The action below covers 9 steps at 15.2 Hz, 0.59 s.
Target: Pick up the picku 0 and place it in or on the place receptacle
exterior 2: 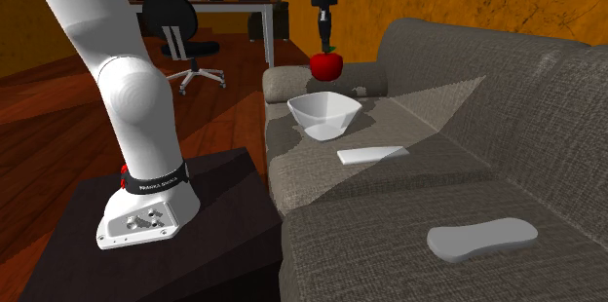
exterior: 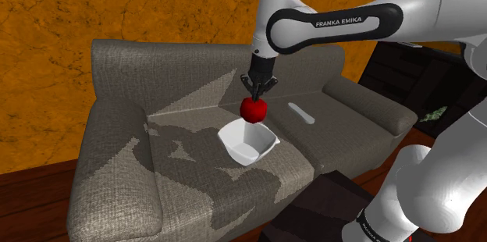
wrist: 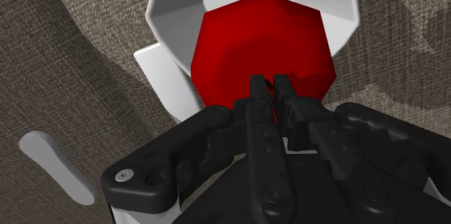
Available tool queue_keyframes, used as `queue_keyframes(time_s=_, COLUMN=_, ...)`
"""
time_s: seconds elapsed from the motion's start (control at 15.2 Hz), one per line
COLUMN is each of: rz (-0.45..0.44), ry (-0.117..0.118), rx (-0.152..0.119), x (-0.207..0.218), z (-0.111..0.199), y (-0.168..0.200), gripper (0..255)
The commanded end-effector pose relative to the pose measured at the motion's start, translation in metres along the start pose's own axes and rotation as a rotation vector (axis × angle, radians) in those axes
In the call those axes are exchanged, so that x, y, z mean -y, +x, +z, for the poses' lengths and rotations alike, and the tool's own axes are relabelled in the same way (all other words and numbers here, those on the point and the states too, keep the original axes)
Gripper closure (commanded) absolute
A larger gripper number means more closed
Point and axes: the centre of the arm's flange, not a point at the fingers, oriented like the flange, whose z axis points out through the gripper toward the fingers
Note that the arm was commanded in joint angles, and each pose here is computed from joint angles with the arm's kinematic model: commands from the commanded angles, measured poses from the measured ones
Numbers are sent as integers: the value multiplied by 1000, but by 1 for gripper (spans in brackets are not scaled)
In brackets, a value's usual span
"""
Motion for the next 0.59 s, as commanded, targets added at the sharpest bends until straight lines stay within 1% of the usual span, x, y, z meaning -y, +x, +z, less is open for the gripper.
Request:
queue_keyframes(time_s=0.0, rz=0, ry=1, rx=-1, x=0, z=10, y=0, gripper=255)
queue_keyframes(time_s=0.53, rz=0, ry=1, rx=-1, x=1, z=52, y=-3, gripper=255)
